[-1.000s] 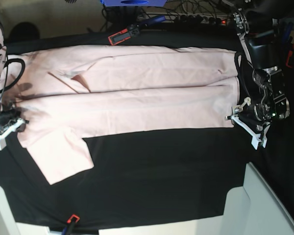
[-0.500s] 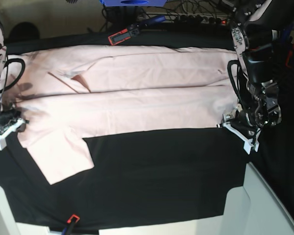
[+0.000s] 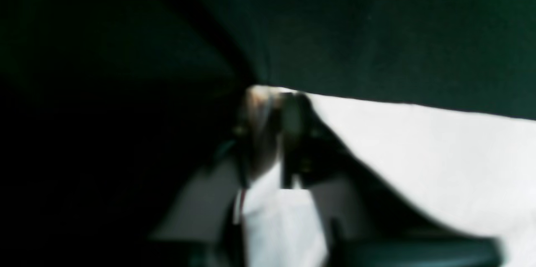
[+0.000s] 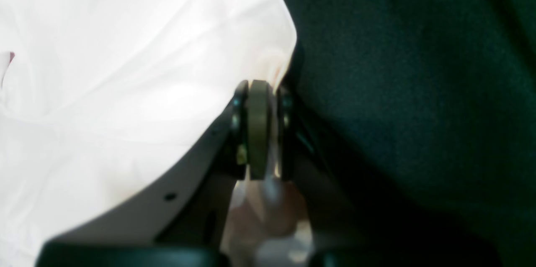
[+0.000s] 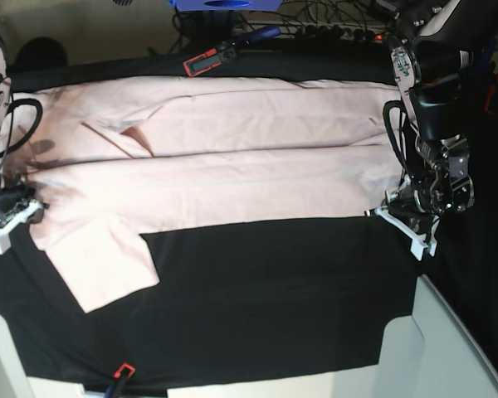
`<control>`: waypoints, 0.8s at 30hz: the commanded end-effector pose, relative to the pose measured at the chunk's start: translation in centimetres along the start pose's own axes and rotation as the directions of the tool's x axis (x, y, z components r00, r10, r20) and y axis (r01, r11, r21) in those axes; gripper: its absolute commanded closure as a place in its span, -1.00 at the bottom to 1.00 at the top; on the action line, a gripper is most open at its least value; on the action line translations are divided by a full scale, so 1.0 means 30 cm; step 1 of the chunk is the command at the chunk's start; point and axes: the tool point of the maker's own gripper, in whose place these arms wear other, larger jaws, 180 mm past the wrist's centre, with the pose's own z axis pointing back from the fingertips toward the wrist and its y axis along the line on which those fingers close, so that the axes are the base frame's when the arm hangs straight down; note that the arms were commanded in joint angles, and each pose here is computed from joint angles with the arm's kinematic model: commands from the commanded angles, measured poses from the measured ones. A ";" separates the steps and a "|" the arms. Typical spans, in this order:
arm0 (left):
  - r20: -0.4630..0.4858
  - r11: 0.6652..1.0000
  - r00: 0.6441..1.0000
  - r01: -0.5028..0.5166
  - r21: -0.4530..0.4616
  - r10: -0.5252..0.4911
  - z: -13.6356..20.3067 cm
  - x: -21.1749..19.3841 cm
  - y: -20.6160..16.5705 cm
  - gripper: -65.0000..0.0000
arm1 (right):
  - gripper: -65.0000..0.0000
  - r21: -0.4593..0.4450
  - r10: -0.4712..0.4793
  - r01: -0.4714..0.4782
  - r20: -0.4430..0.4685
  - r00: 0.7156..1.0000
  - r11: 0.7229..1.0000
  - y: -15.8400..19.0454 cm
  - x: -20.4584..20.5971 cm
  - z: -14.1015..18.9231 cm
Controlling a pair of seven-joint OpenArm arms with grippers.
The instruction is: Fold the T-shirt properly
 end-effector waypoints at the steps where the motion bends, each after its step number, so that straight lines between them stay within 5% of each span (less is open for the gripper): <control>1: 0.038 1.000 0.999 0.007 0.001 -0.007 0.016 0.065 0.004 1.00 | 1.00 -0.014 0.011 -0.011 0.046 0.999 1.000 -0.030 0.075 0.020; 24: 0.232 0.997 0.970 0.073 0.024 -0.076 0.136 0.289 -0.032 1.00 | 1.00 -0.026 0.056 -0.052 0.217 0.975 0.998 -0.016 0.356 0.064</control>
